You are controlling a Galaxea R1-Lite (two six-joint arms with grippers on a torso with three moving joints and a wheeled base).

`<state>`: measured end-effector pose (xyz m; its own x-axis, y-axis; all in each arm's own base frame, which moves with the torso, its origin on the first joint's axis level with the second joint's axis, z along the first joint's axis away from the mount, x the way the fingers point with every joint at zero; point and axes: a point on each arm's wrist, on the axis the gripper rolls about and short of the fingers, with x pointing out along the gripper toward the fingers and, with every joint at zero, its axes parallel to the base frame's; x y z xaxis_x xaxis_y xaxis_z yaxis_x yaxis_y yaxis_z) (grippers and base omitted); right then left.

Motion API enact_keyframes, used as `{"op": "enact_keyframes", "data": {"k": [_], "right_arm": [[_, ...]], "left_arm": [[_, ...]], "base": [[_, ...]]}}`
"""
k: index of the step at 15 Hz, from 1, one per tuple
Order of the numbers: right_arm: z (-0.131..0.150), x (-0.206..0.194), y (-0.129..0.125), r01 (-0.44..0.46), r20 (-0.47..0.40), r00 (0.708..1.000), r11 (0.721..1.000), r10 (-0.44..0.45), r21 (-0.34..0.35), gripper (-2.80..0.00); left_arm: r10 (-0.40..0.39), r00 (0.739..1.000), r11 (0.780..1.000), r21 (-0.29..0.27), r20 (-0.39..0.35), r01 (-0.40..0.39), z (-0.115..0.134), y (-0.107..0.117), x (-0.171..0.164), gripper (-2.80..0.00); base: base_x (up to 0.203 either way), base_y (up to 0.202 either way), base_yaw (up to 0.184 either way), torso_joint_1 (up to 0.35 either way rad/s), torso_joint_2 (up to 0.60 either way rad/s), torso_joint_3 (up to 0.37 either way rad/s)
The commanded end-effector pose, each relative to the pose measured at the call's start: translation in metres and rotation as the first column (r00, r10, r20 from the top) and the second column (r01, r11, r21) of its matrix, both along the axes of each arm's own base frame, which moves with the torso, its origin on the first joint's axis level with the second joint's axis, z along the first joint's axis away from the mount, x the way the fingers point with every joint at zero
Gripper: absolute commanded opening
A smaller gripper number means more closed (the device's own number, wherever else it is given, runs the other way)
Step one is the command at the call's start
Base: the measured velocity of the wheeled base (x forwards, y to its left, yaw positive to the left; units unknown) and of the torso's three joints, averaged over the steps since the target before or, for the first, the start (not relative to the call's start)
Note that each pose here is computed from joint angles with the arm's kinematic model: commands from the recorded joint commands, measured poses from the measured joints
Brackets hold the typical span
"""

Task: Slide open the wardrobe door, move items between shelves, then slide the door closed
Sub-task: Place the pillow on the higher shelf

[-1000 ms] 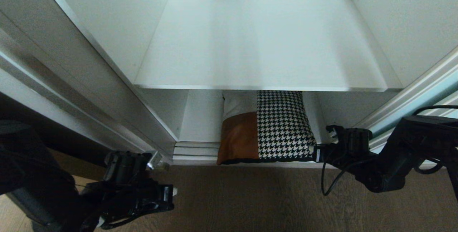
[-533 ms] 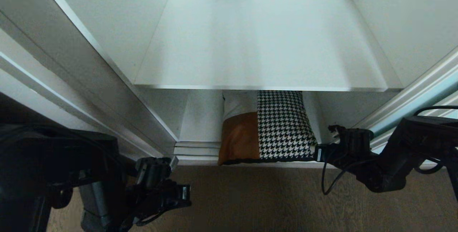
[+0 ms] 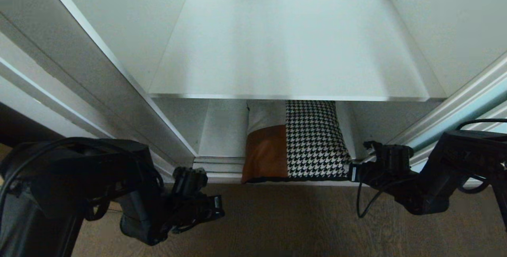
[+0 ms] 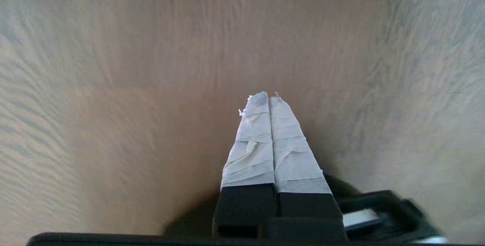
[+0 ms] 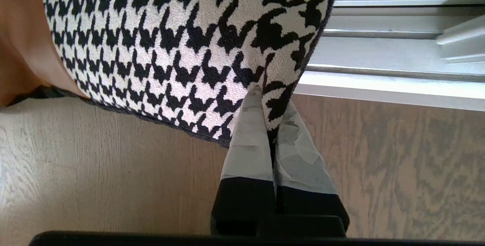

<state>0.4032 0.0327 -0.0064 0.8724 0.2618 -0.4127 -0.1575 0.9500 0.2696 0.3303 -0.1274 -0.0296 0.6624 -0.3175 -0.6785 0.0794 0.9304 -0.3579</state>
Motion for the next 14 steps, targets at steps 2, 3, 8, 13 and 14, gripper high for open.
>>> {"op": "enact_keyframes", "data": {"k": [2, 3, 8, 13, 14], "right_arm": [[-0.001, 0.0, -0.007, 0.012, -0.002, 1.0, 1.0, -0.012, 0.004, -2.8], [-0.003, 0.0, -0.007, 0.01, -0.007, 1.0, 1.0, -0.01, 0.004, -2.8], [-0.001, -0.002, -0.001, -0.007, -0.007, 1.0, 1.0, 0.007, 0.005, -2.8], [0.002, -0.005, 0.0, -0.016, -0.008, 1.0, 1.0, 0.016, 0.009, -2.8], [0.002, -0.005, 0.0, -0.019, -0.009, 1.0, 1.0, 0.019, 0.01, -2.8]], "left_arm": [[-0.014, 1.0, 1.0, -0.02, -0.004, 0.014, 0.011, -0.017, 0.007, 0.0], [-0.016, 1.0, 1.0, -0.023, -0.013, 0.016, 0.007, -0.023, 0.009, 0.0], [0.011, 1.0, 1.0, -0.019, 0.015, -0.01, 0.011, -0.04, 0.019, 0.0], [0.091, 0.988, 0.994, -0.056, -0.126, -0.099, 0.022, -0.058, 0.036, 0.0], [0.088, 0.988, 0.994, -0.052, -0.124, -0.095, 0.021, -0.059, 0.037, 0.0]], "base": [[0.0, 0.0, 0.0, 0.0, 0.0, 0.0], [0.0, 0.0, 0.0, 0.0, 0.0, 0.0], [0.0, 0.0, 0.0, 0.0, 0.0, 0.0], [0.0, 0.0, 0.0, 0.0, 0.0, 0.0], [0.0, 0.0, 0.0, 0.0, 0.0, 0.0]]}}
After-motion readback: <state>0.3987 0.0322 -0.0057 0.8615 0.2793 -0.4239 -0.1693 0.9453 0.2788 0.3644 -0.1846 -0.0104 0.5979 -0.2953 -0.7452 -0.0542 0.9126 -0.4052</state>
